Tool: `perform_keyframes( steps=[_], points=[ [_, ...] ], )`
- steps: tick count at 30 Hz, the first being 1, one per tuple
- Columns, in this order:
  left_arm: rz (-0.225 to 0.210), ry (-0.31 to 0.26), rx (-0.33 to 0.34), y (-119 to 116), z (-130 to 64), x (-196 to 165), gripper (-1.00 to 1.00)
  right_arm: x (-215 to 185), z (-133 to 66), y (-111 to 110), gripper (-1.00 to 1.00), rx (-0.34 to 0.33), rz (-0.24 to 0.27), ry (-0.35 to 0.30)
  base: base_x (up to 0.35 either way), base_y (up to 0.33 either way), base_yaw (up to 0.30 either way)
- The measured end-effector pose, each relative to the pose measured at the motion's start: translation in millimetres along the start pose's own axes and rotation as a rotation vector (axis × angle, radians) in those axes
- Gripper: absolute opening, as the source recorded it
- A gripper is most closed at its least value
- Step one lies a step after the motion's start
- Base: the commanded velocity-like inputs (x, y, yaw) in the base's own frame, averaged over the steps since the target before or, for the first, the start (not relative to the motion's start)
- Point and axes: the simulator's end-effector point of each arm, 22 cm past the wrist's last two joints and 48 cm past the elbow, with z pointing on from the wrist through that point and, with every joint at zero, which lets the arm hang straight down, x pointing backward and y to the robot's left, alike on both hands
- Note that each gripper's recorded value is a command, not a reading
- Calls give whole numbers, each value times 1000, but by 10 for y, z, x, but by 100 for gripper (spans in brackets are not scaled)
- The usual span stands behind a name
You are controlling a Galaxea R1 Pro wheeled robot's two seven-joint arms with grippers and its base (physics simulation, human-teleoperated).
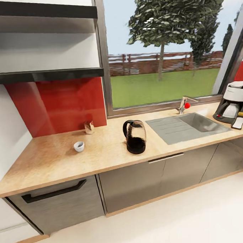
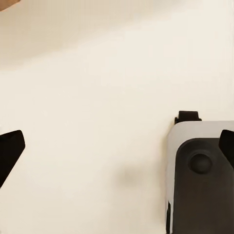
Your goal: Set up a coffee station on the kitchen countertop: keep the coffee maker on the countertop, move the bottle of coffee from the kitchen shelf to the counter next to the coffee maker, place a paper coffee filter on top of the coffee maker, put the saucer next to the coffee maker with the coffee cup on the saucer, and place the electric kettle next to the coffee maker.
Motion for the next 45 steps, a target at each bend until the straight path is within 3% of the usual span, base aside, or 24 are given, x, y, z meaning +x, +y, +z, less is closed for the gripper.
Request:
perform_keyframes(
  steps=[10, 15, 16, 17, 18, 19, 23, 27, 29, 35, 40, 45],
  points=[
    [22, -27, -2, 37, 11, -115, 100, 4, 1, 73, 100, -8, 2, 1, 0, 0, -161],
    [86, -144, 10, -19, -9, -456, 100, 2, 1, 80, 100, -9, 3, 0, 0, 0, -3],
    [126, -223, 26, -117, -54, -754, 100, 0, 1, 83, 100, -9, 3, 0, 0, 0, 0],
    [176, -288, 194, -440, -120, -1102, 100, 6, 2, 88, 100, -8, 1, 1, 0, 0, 0],
    [169, -445, 239, -532, -341, -1862, 100, 6, 2, 88, 100, -8, 0, 1, 0, 0, 0],
    [173, -620, 300, -596, -722, -2695, 100, 5, 1, 87, 100, -8, -1, 1, 0, 0, 0],
    [196, -706, 418, -671, -1068, -3304, 100, 4, 1, 87, 100, -8, -2, 0, 0, 0, 0],
    [189, -740, 499, -639, -1356, -3834, 100, 4, 1, 92, 100, -8, -3, 0, 0, 0, 0],
    [196, -770, 562, -631, -1588, -4162, 100, 2, 1, 96, 100, -9, -3, 0, 0, 0, 0],
    [224, -833, 685, -430, -2177, -4882, 100, 3, 1, 109, 100, -11, -4, -1, 0, 0, 0],
    [217, -825, 744, -147, -2533, -5265, 100, 3, 1, 113, 100, -12, -5, -1, 0, 0, 0],
    [213, -870, 709, 291, -2877, -5699, 100, 3, 1, 118, 100, -14, -3, -1, 0, 0, 0]
  ],
)
